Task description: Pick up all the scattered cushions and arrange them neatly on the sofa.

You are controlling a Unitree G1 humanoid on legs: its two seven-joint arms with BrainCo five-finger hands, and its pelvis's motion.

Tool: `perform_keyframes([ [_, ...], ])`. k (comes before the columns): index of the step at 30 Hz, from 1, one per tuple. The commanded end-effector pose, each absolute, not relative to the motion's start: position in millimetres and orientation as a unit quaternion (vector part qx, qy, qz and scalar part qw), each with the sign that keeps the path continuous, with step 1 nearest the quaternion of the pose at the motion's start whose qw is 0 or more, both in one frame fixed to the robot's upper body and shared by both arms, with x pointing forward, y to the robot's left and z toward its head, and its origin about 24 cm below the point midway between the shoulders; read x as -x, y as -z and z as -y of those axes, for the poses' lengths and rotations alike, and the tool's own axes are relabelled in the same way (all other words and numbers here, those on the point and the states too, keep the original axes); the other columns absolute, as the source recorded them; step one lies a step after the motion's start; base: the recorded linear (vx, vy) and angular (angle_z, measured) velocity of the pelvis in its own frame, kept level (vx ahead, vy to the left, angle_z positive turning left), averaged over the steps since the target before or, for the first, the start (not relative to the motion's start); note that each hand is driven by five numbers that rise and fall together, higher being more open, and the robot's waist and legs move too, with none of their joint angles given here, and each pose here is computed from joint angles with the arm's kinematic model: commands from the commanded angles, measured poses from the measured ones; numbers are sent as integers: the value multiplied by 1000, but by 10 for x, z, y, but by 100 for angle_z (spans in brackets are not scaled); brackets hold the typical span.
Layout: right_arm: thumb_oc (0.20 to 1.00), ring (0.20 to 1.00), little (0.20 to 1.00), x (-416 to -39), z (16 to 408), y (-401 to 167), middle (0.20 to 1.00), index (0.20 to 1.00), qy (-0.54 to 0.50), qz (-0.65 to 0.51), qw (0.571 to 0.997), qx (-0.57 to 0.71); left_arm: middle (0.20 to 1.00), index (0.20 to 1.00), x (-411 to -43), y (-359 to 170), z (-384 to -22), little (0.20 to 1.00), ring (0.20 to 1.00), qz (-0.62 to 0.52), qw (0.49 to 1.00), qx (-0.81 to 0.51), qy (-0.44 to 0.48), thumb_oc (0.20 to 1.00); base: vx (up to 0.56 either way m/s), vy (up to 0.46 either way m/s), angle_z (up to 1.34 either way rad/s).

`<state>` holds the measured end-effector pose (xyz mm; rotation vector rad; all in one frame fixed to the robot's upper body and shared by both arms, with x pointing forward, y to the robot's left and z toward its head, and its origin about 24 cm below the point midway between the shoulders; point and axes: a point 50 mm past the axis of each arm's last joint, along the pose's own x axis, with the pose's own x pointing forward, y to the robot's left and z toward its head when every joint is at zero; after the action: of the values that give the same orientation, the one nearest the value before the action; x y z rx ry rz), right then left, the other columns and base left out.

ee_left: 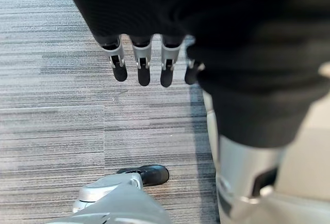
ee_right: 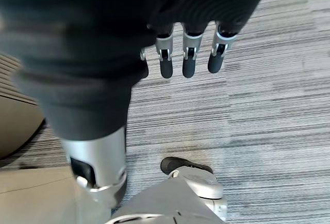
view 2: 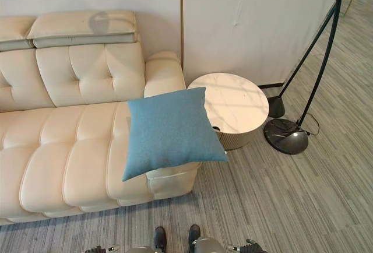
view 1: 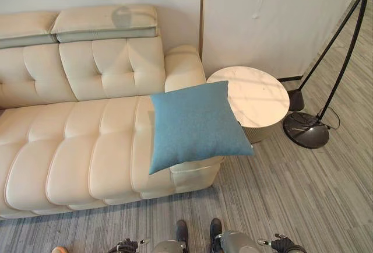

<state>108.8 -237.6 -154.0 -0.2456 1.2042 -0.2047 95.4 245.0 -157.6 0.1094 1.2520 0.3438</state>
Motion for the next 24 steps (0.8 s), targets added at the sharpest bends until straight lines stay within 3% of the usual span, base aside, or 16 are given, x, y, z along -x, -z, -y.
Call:
perform_keyframes([
  [1,1000,1000,1000,-1251,2472,1463,1000,1000,100,-543,819,154,1000,1000,-1239,1465,-2510,1000,1000,-534,826,-32,-177,1000,186,-111,13],
  [7,1000,1000,1000,-1562,2841,1184,1000,1000,137,-486,839,202,1000,1000,-1628,1237,-2631,1000,1000,-456,864,20,-212,1000,144,-96,11],
  [9,1000,1000,1000,-2143,3144,657,1000,1000,172,-384,876,237,1000,1000,-2126,857,-2850,1000,1000,-365,899,38,-240,1000,137,-75,6],
  [11,1000,1000,1000,-2461,3196,329,1000,1000,176,-323,894,257,1000,1000,-2372,637,-2919,1000,1000,-318,914,49,-248,1000,80,-30,3],
  [16,1000,1000,1000,-3215,2932,-426,1000,1000,152,-187,930,279,1000,1000,-2868,142,-2993,1000,1000,-231,936,66,-256,1000,39,-9,-3],
  [24,1000,1000,1000,-3826,2353,-1051,1000,1000,101,-106,940,308,1000,1000,-3350,-304,-2869,1000,1000,-193,952,48,-231,1000,-15,1,3],
])
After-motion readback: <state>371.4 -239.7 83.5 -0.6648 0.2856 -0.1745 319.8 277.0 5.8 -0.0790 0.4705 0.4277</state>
